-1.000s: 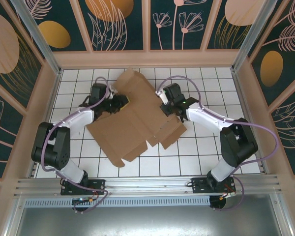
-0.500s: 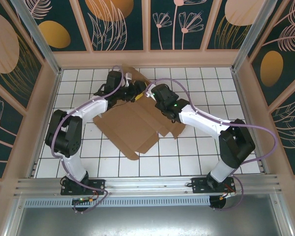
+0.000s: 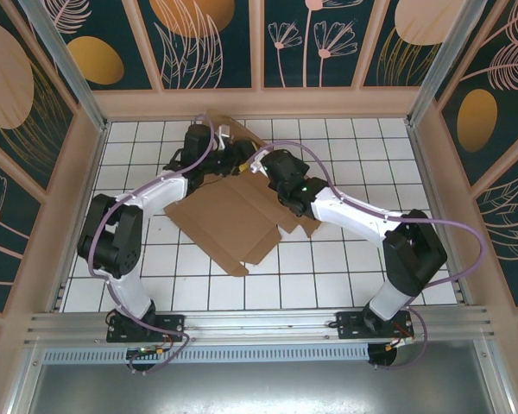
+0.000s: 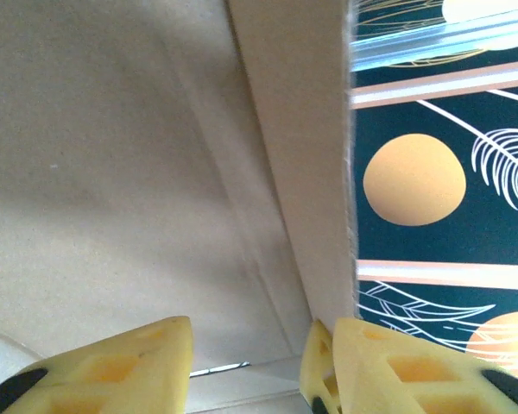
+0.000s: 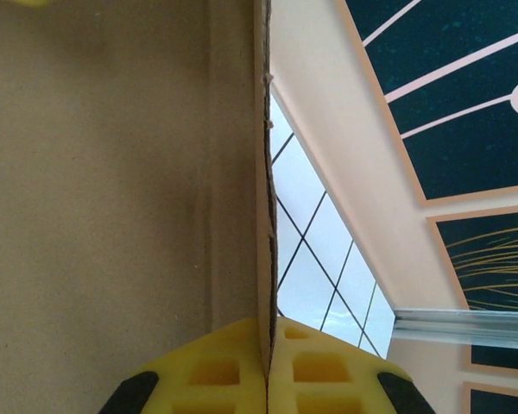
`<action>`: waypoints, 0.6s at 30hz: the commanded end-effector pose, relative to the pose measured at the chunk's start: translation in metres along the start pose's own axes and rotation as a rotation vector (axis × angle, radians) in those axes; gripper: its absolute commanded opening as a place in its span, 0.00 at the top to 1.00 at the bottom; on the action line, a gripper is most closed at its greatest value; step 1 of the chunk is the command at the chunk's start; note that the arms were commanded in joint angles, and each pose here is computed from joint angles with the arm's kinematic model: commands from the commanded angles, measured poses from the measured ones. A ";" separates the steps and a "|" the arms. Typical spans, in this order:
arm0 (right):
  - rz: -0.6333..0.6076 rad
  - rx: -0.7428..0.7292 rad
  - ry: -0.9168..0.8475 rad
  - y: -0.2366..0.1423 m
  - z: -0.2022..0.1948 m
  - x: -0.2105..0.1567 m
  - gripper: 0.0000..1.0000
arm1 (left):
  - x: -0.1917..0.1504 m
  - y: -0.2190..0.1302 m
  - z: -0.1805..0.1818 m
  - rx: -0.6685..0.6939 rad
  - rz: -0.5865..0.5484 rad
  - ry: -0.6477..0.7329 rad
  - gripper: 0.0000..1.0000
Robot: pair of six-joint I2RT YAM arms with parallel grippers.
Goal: Fold the paper box
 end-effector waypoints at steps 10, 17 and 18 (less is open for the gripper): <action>-0.032 -0.059 0.036 -0.011 -0.014 0.003 0.97 | 0.020 0.003 -0.030 -0.071 -0.022 0.020 0.41; -0.046 -0.081 0.015 -0.013 -0.013 0.005 0.97 | 0.029 0.016 -0.020 -0.041 -0.036 -0.029 0.46; -0.047 -0.086 0.015 -0.013 -0.014 0.005 0.97 | 0.030 0.018 -0.019 -0.037 -0.036 -0.030 0.46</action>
Point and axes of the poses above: each hand's point on the last joint's axis, 136 mm out from that joint toward the fingers, its own y axis out along the fingers, its own z axis along the line the jaws close on, x = y × z, the point moved 3 cm from there along -y, back along the fingers, and after that the axes turned 7 degrees about -y, right-handed, at the moved point
